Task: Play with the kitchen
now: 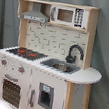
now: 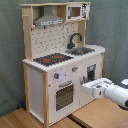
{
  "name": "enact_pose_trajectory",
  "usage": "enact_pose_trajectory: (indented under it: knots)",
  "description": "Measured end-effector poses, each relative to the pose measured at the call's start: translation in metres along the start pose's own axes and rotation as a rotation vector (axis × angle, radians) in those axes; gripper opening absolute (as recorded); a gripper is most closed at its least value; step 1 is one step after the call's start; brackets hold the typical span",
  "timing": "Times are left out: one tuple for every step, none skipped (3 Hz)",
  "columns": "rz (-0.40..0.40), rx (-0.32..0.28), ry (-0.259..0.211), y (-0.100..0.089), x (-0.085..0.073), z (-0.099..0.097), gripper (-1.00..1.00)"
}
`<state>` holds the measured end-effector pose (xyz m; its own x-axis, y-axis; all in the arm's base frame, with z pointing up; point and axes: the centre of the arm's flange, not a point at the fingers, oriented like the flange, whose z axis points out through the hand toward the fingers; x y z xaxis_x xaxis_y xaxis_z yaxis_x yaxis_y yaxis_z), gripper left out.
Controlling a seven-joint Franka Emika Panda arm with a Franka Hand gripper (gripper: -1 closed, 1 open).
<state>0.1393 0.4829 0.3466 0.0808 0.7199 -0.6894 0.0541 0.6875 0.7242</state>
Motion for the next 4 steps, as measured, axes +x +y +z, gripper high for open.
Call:
enact_pose_trajectory:
  knots:
    - [0.065, 0.005, -0.006, 0.008, -0.010, 0.028, 1.00]
    - [0.190, 0.011, -0.015, 0.009, -0.015, 0.039, 1.00]
    - [0.294, 0.021, -0.026, 0.003, -0.017, 0.047, 1.00]
    - [0.411, 0.030, -0.036, -0.006, -0.017, 0.057, 1.00]
